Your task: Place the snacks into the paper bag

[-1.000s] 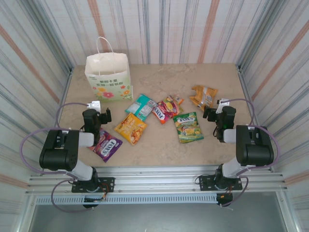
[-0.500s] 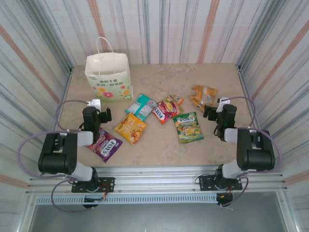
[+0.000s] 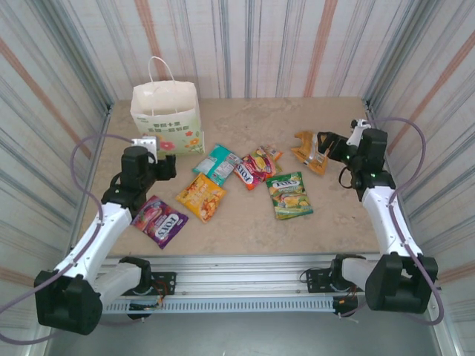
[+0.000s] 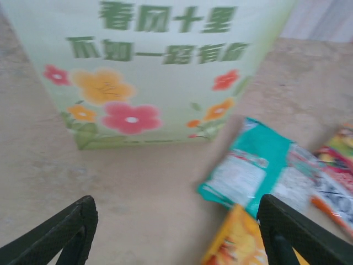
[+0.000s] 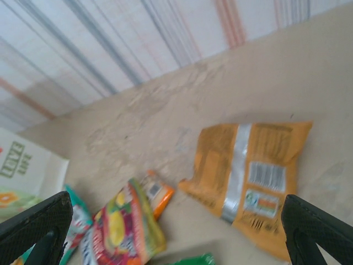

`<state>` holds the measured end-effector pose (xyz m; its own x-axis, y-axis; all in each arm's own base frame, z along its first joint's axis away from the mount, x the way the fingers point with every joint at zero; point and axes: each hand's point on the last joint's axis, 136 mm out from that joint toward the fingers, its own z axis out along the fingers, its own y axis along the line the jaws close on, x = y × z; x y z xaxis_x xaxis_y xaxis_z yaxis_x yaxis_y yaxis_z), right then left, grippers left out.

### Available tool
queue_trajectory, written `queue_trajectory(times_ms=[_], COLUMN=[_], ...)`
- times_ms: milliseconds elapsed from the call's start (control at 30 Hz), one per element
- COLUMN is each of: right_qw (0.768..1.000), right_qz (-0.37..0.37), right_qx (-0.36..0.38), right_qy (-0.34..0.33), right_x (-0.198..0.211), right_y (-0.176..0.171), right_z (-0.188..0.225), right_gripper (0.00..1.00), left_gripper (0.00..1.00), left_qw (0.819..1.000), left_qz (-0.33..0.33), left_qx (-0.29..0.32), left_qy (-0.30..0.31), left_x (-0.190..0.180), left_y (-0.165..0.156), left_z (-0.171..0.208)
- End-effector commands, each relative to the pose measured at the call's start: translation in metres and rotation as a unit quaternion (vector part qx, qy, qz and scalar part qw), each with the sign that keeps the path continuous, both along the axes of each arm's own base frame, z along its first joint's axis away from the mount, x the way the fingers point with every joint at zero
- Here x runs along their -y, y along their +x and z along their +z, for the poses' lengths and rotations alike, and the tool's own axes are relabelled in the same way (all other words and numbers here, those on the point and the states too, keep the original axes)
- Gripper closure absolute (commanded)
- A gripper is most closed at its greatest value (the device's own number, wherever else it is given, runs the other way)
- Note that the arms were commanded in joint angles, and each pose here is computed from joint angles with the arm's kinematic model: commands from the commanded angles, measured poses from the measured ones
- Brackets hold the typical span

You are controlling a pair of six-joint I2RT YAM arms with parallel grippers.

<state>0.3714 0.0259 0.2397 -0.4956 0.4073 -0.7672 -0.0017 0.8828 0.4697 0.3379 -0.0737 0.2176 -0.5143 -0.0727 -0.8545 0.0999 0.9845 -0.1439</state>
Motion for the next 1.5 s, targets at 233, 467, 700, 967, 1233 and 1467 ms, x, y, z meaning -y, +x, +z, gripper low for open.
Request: queue_trajectory(times_ms=[233,467,700,967,1233,1467], right_qw=[0.979,0.976,0.974,0.97,0.967,0.964], right_qz=[0.049,0.123,0.15,0.184,0.2,0.211], right_qx=[-0.194,-0.18,-0.167,-0.151,-0.148,-0.154], right_qy=[0.028,0.028,0.037,0.043,0.047,0.048], right_x=[-0.042,-0.094,-0.123,-0.145,-0.155,-0.162], right_y=[-0.035,-0.028,-0.023,-0.016,-0.013,-0.015], right_z=[-0.033,-0.02,-0.015,-0.009,-0.011,-0.013], right_gripper=[0.01,0.01,0.01,0.01,0.01,0.01], left_gripper=[0.37,0.37,0.38,0.39,0.39,0.38], left_qw=[0.99,0.987,0.987,0.988,0.99,0.986], left_qz=[-0.081,-0.095,-0.055,-0.012,0.012,0.029], left_qx=[-0.105,-0.128,-0.146,-0.132,-0.122,-0.145], left_qy=[-0.055,-0.006,0.043,0.074,0.071,0.074], left_x=[0.073,0.107,0.12,0.117,0.102,0.09], left_y=[-0.005,0.024,0.064,0.118,0.147,0.167], left_z=[0.043,0.104,0.132,0.126,0.113,0.084])
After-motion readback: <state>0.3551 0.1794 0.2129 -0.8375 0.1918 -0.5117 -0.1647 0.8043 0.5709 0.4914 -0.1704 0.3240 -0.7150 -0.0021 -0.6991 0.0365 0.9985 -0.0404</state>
